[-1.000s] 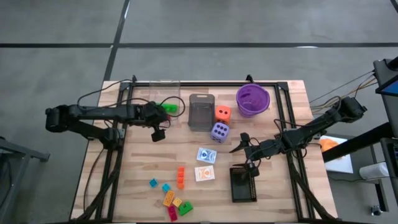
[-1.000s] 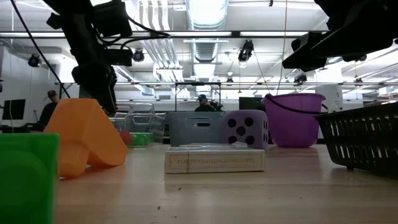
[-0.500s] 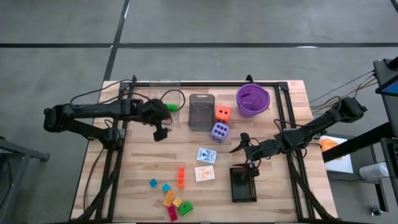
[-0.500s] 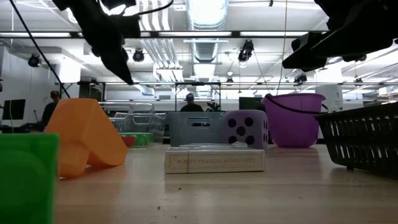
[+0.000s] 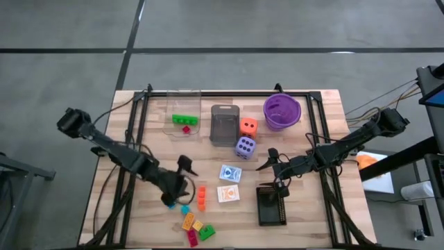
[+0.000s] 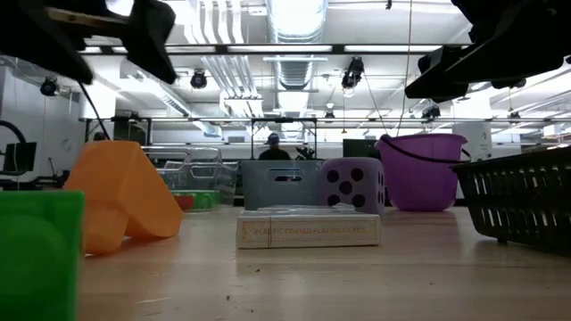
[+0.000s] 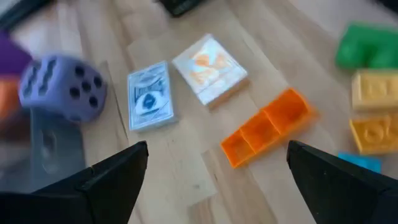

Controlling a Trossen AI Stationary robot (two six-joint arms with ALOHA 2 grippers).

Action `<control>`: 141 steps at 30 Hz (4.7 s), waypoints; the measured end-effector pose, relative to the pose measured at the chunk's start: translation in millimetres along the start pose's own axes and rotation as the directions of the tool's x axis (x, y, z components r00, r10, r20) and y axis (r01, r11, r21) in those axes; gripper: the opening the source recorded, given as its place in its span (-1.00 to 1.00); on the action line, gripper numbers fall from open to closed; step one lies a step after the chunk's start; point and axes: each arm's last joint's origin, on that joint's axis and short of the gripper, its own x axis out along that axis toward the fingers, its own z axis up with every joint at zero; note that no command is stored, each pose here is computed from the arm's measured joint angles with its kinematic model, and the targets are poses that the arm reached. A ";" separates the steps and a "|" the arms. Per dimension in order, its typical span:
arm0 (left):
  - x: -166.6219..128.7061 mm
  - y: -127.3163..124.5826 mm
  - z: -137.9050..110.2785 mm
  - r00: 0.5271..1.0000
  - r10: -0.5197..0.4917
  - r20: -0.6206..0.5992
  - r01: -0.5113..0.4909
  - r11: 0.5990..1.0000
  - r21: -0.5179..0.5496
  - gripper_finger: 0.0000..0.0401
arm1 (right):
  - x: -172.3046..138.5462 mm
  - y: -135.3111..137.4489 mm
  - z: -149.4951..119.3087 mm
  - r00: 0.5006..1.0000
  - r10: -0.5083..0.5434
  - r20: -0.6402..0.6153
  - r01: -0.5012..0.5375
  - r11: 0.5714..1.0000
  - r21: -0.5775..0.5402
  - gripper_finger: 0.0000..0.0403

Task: Pick & Place Toys
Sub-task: Put the orange game piece into the transparent bin, then put the left blue game piece into the transparent bin

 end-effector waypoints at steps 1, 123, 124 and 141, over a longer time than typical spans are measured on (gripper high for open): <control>2.0 -2.5 1.5 1.000 -0.001 -0.008 0.001 1.000 0.019 0.90 | 0.0 0.0 0.0 1.000 0.000 0.000 0.000 1.000 0.000 0.36; -34.3 152.0 -107.4 0.789 0.443 -0.425 -0.559 0.232 -0.796 0.92 | 7.8 3.0 2.9 0.998 0.043 0.055 -0.041 0.998 -0.039 0.36; -34.8 152.7 -105.3 0.805 0.433 -0.405 -0.538 0.244 -0.807 0.95 | 7.8 3.0 2.9 0.998 0.044 0.055 -0.041 0.998 -0.039 0.36; -29.3 84.5 -36.9 0.999 -0.041 0.034 0.053 0.758 -0.651 0.56 | 7.8 3.0 2.6 0.998 0.044 0.052 -0.042 0.999 -0.035 0.36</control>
